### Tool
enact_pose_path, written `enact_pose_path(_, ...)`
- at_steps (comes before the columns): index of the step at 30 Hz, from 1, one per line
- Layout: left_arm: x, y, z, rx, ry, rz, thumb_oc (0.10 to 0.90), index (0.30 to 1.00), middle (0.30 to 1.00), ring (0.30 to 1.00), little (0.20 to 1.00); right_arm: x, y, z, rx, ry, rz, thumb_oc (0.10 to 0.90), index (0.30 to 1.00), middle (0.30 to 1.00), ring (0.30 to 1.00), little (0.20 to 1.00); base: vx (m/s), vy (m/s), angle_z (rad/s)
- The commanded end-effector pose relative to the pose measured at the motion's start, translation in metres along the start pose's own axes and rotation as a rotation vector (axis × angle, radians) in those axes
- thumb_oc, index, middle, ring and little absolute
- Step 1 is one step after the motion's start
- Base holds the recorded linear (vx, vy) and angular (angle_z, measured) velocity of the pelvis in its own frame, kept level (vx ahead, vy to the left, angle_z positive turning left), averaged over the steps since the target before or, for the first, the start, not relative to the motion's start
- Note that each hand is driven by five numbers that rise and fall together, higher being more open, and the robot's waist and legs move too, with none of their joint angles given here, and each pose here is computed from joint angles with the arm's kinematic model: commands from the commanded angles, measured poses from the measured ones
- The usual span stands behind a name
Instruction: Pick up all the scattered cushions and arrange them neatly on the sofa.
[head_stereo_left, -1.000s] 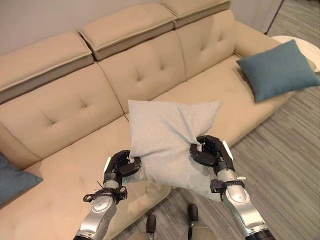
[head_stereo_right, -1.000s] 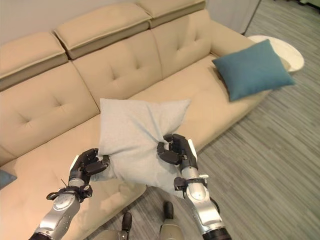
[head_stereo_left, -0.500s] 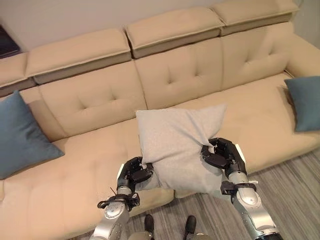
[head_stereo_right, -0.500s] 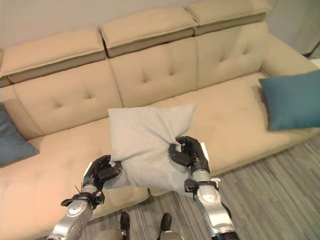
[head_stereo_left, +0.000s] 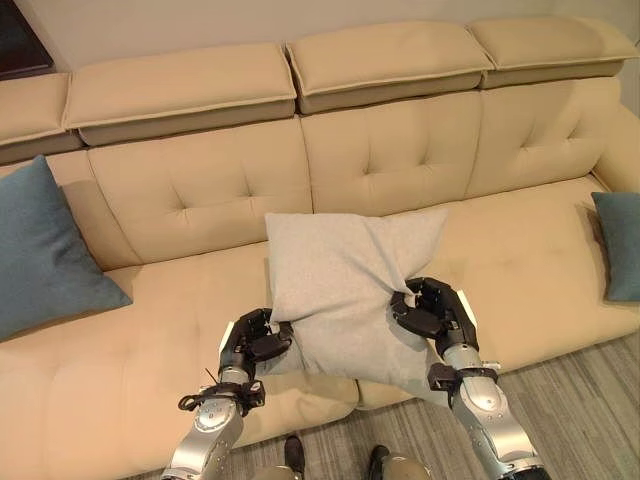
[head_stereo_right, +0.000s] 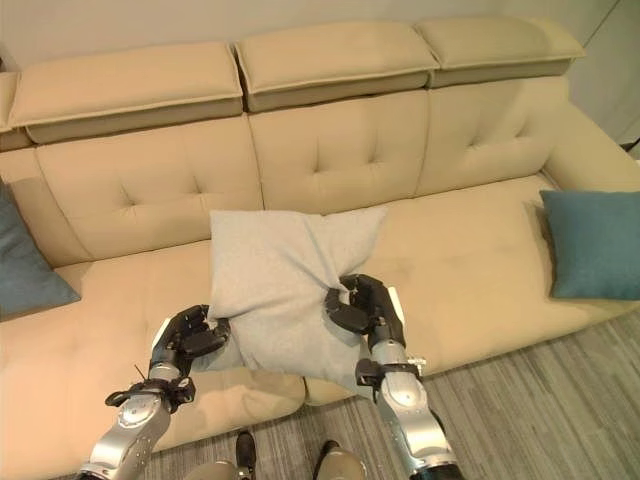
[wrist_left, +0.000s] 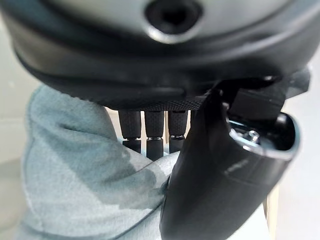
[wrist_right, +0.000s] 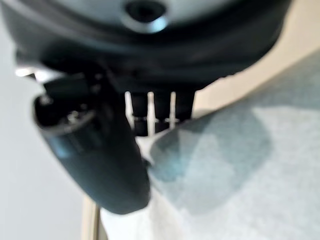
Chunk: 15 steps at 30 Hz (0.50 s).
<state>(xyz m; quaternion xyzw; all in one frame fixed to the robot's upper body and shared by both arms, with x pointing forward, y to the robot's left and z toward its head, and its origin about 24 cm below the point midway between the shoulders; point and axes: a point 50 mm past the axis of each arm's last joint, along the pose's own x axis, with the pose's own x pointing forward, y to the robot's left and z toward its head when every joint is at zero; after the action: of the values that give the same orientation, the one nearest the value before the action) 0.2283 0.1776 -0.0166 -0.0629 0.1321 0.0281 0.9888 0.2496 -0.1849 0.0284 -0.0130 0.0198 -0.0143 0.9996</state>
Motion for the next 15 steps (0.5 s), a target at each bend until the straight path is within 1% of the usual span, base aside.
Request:
enact_pose_path(1, 0.003, -0.028, 0.069, -0.056, -0.362, -0.143, 0.4, 0.3, 0.3, 0.3, 0.3, 0.012, 0.036, 0.073, 0.123, -0.379, 0.17, 0.4, 0.3, 0.3, 0.3, 0.3, 0.18, -0.127, 0.13)
enact_pose_path(3, 0.003, -0.028, 0.067, -0.064, -0.35, -0.145, 0.4, 0.3, 0.3, 0.3, 0.3, 0.013, 0.035, 0.07, 0.113, -0.363, 0.167, 0.4, 0.3, 0.3, 0.3, 0.3, 0.17, -0.134, 0.31)
enact_pose_path(5, 0.001, -0.026, 0.062, -0.087, -0.336, -0.124, 0.4, 0.3, 0.3, 0.3, 0.3, 0.013, 0.034, 0.073, 0.095, -0.377, 0.174, 0.4, 0.3, 0.3, 0.3, 0.3, 0.16, -0.207, 0.75)
enact_pose_path(8, 0.001, -0.028, 0.062, -0.09, -0.332, -0.137, 0.4, 0.3, 0.3, 0.3, 0.3, 0.012, 0.031, 0.073, 0.091, -0.376, 0.17, 0.4, 0.3, 0.3, 0.3, 0.3, 0.16, -0.227, 0.8)
enact_pose_path(11, 0.002, -0.035, 0.062, -0.107, -0.328, -0.168, 0.4, 0.3, 0.3, 0.3, 0.3, 0.011, 0.021, 0.073, 0.082, -0.38, 0.141, 0.4, 0.3, 0.3, 0.3, 0.3, 0.05, -0.241, 0.57)
enact_pose_path(13, 0.003, -0.041, 0.065, -0.116, -0.335, -0.183, 0.4, 0.3, 0.3, 0.3, 0.3, 0.012, 0.016, 0.075, 0.061, -0.388, 0.127, 0.4, 0.3, 0.3, 0.3, 0.3, -0.03, -0.12, 0.85)
enact_pose_path(15, 0.005, -0.043, 0.066, -0.117, -0.339, -0.19, 0.4, 0.3, 0.3, 0.3, 0.3, 0.013, 0.013, 0.075, 0.06, -0.383, 0.113, 0.4, 0.3, 0.3, 0.3, 0.3, 0.01, -0.076, 0.37)
